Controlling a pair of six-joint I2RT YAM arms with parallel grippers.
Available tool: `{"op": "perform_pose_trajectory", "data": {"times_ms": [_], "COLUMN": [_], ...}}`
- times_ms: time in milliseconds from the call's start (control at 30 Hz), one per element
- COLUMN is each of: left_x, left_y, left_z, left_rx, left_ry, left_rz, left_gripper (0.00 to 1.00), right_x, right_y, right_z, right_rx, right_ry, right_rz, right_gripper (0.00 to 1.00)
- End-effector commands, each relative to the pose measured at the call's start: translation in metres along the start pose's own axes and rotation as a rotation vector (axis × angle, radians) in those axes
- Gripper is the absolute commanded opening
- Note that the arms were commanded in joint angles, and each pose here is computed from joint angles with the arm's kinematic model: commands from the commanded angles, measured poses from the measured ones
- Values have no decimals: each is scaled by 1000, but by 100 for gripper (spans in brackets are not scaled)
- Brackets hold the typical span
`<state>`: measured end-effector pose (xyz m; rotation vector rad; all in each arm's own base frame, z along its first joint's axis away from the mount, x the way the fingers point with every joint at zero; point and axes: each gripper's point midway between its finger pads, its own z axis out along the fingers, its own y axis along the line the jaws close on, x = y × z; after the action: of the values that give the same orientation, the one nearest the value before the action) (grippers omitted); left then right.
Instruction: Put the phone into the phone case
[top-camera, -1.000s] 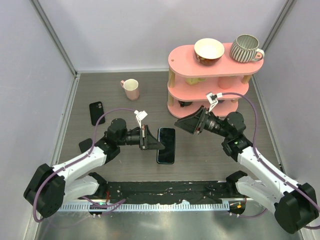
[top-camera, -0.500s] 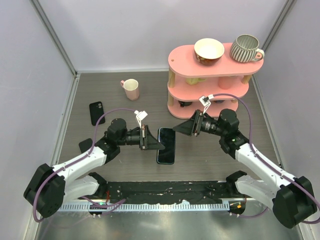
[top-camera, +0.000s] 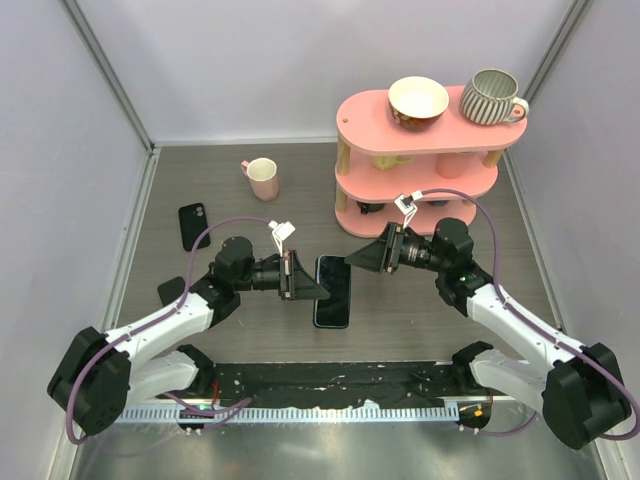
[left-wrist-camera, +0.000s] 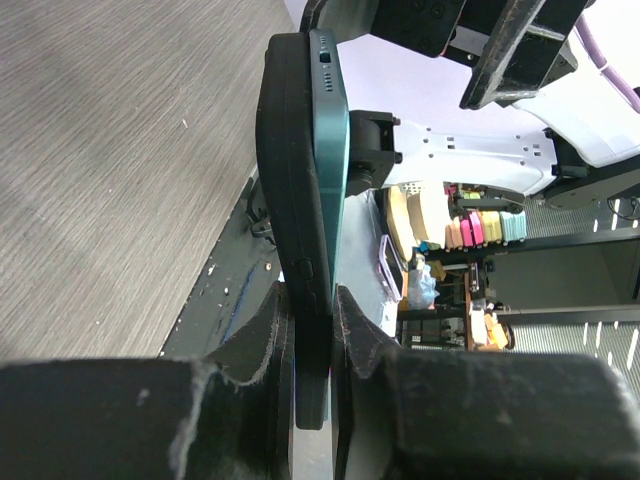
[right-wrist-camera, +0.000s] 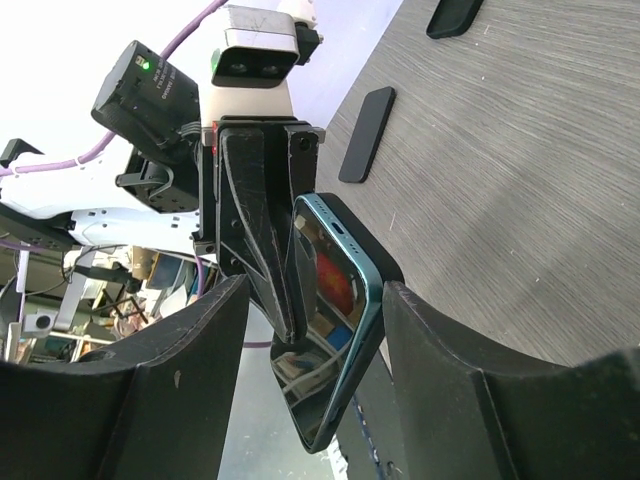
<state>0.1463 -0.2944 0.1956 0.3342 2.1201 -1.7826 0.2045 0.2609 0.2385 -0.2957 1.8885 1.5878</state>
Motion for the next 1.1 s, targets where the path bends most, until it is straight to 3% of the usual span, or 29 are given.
{"op": "perform_pose_trajectory", "data": {"times_ms": [0, 400, 1067], "left_x": [-15, -14, -17], "left_y": [-28, -26, -31], "left_z": [1, 2, 2], "left_rx": [88, 88, 127], "left_ry": [-31, -29, -43], "left_rz": [111, 118, 142], "left_gripper": [0, 0, 0], "right_x": [1, 24, 52], "right_y": [11, 25, 20], "right_z": [2, 0, 7], "right_rx": [-52, -191, -161], "right_ry": [15, 111, 224], "right_rz": [-17, 27, 90], "right_gripper": [61, 59, 58]}}
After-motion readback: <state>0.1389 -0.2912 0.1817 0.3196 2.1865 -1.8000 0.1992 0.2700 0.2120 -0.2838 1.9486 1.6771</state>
